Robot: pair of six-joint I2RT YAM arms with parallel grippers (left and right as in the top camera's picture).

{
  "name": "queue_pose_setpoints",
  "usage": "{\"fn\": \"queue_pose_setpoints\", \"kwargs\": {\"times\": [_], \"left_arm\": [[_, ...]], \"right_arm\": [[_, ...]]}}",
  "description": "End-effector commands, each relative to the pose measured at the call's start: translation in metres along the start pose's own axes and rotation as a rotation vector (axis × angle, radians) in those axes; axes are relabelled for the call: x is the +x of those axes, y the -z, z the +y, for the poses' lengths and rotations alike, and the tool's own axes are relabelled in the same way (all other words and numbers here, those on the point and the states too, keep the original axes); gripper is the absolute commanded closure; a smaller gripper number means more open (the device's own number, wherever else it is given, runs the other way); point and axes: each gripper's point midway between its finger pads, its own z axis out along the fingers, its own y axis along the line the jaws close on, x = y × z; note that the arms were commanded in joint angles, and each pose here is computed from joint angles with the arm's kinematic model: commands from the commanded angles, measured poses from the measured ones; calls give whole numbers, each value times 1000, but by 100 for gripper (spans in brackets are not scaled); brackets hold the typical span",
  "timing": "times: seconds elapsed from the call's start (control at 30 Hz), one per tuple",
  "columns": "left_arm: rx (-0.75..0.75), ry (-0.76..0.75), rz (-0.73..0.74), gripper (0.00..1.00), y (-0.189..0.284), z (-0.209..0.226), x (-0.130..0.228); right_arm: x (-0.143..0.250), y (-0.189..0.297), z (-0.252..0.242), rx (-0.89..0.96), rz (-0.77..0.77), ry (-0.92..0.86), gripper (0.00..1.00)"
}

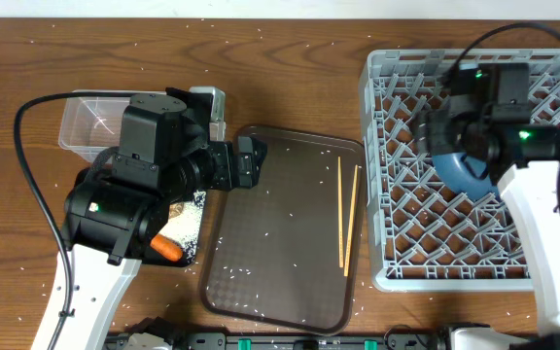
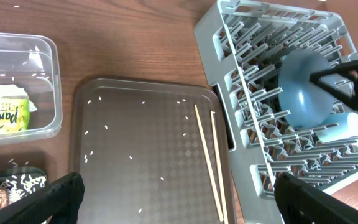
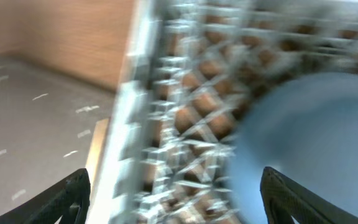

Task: Sort waste into correct bins and load items into the dishwasher rack
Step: 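Grasp a wooden chopstick on the brown tray with the right gripper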

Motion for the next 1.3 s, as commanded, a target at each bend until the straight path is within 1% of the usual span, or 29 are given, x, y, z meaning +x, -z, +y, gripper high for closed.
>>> {"fn": "queue_pose_setpoints", "kwargs": {"times": [0.0, 0.17, 0.3, 0.4, 0.47, 0.53, 0.57, 0.63, 0.67, 0.73, 0.83, 0.9, 1.03, 1.13, 1.27], "left_arm": [[23, -13, -19, 2, 7, -7, -5], [20, -17, -11, 2, 6, -6, -3], [7, -74, 32, 2, 1, -1, 8], [-26, -53, 141, 2, -15, 13, 33], [-52, -24, 231, 1, -26, 23, 52], [-72, 0, 304, 0, -36, 30, 66], [-77, 9, 336, 2, -42, 33, 72], [-85, 7, 398, 8, -53, 35, 83], [-88, -6, 439, 12, -58, 36, 91], [-132, -23, 509, 20, -65, 44, 105], [-235, -5, 562, 20, -68, 63, 114], [-250, 20, 551, 20, -66, 67, 112], [-265, 43, 462, 20, -49, 71, 92], [-266, 61, 374, 20, -23, 72, 77], [-274, 79, 262, 20, 14, 73, 69]], "right_arm": [[2, 11, 37, -131, -4, 39, 19], [15, 14, 61, -175, 43, 63, 20], [22, 16, 83, -237, 71, 75, 19], [23, 17, 90, -264, 90, -47, 19], [24, 20, 101, -324, 104, -85, 27], [27, 21, 104, -333, 117, -81, 30], [29, 20, 103, -320, 123, -81, 32], [30, 19, 99, -294, 129, -108, 34], [29, 19, 99, -295, 126, -118, 34], [28, 21, 106, -327, 126, -114, 41], [37, 20, 121, -342, 158, -76, 47], [47, 14, 128, -303, 193, -47, 49], [69, -8, 131, -120, 267, -76, 47], [88, -33, 135, -5, 327, -105, 43], [111, -63, 132, 87, 415, -148, 42]]}}
